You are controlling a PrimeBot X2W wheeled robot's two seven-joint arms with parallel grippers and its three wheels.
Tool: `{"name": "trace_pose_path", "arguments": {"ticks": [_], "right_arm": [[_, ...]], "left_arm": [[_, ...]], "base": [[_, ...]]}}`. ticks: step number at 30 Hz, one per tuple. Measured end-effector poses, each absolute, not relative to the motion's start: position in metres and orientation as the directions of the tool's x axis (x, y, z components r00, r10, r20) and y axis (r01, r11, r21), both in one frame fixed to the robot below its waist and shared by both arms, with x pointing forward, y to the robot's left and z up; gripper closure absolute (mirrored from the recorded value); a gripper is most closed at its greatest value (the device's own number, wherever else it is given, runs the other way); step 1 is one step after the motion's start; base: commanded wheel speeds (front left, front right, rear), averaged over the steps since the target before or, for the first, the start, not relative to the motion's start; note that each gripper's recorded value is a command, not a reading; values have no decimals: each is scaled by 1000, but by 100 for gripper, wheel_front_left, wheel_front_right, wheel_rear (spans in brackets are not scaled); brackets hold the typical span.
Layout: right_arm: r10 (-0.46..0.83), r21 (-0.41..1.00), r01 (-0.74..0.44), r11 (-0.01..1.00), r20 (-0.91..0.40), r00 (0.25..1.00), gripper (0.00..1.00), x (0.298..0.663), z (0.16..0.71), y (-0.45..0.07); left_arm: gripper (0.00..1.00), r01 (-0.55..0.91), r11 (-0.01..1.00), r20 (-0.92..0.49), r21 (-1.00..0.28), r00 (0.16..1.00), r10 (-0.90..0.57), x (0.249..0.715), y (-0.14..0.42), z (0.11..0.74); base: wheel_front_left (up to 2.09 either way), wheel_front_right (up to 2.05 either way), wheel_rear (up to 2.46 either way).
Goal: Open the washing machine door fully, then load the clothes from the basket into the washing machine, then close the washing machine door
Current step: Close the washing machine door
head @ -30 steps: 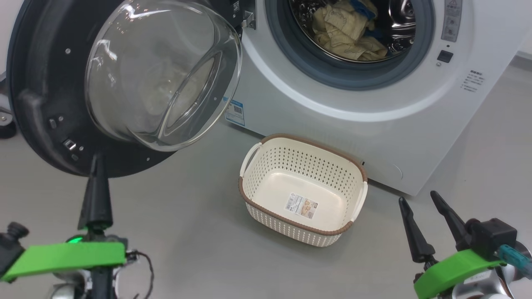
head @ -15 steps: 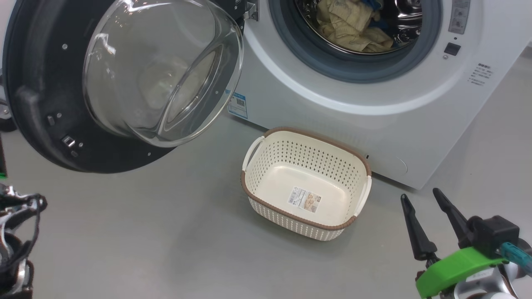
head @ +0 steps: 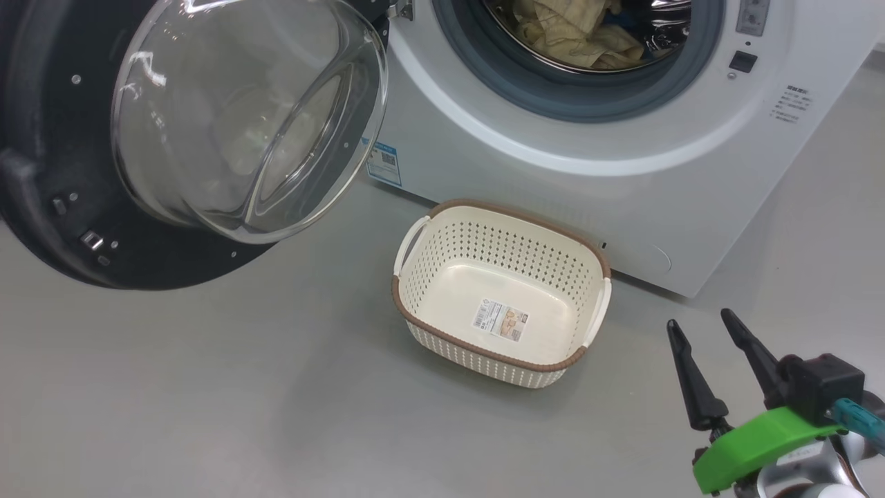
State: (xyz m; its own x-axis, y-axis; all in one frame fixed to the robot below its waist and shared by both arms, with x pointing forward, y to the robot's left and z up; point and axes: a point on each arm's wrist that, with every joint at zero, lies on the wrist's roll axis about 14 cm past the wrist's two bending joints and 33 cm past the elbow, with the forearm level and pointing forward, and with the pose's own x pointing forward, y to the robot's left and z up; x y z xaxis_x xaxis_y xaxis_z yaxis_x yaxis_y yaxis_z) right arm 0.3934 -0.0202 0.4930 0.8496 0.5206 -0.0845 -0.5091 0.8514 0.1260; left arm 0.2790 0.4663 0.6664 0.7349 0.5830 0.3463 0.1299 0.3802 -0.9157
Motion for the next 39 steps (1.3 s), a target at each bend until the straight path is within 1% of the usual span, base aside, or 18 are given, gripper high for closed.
{"name": "trace_pose_path", "arguments": {"ticks": [7,14,22,27,39], "right_arm": [[515,117,-503,856,-104,851,0,393,489,-26],[512,106,-501,859,-124,850,0,393,486,-31],[505,95,-496,863,-146,851,0,394,482,-38],[495,93,-486,869,-152,855,0,396,481,-43],[475,87,-467,880,-163,865,0,401,477,-53]], "left_arm": [[100,115,248,250,-962,740,625,286,489,641],[100,77,184,176,-980,770,614,298,491,618],[100,68,165,153,-984,801,578,316,485,611],[100,43,171,133,-984,821,555,329,479,604],[100,14,174,106,-985,838,535,345,474,594]], "base": [[0,0,0],[0,0,0],[0,0,0],[0,0,0],[0,0,0]]}}
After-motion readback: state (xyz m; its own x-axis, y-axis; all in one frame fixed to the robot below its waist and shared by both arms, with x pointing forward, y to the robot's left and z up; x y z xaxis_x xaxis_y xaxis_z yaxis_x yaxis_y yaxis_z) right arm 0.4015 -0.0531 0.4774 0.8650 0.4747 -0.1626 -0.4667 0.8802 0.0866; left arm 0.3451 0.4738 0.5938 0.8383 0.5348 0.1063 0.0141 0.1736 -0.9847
